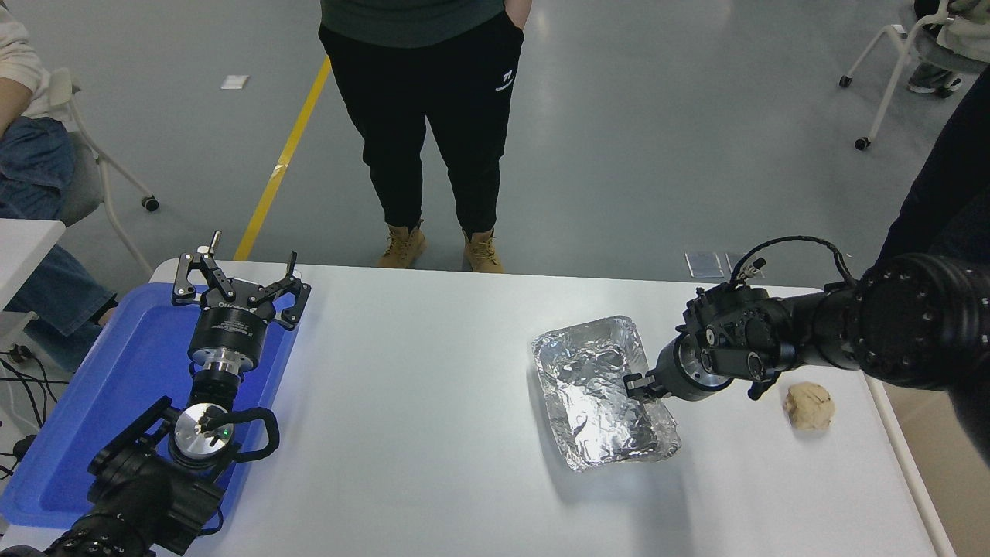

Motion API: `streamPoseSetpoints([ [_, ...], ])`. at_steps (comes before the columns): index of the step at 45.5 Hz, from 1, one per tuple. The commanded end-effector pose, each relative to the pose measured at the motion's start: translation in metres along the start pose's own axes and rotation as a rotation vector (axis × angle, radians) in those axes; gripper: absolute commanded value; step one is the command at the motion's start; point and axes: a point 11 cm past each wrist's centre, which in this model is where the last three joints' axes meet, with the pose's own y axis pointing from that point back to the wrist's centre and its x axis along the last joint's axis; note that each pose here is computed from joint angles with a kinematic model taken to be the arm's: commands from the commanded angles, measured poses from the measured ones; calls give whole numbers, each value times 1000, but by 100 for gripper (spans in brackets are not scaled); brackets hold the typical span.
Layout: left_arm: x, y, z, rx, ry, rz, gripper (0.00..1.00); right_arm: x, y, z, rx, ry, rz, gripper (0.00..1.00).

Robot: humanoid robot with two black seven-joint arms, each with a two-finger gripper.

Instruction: Pick up foil plate and place in dustbin

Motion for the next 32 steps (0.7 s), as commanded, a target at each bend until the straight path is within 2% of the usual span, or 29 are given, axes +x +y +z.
streamPoseSetpoints([
  [1,0,0,0,0,0,-1,100,19,69,9,-4,-9,29,0],
  [19,0,0,0,2,-1,-1,100,39,191,42,-101,-23,46,0],
  [32,0,0,0,1,-1,-1,100,42,235,45,-148,-13,37,0],
])
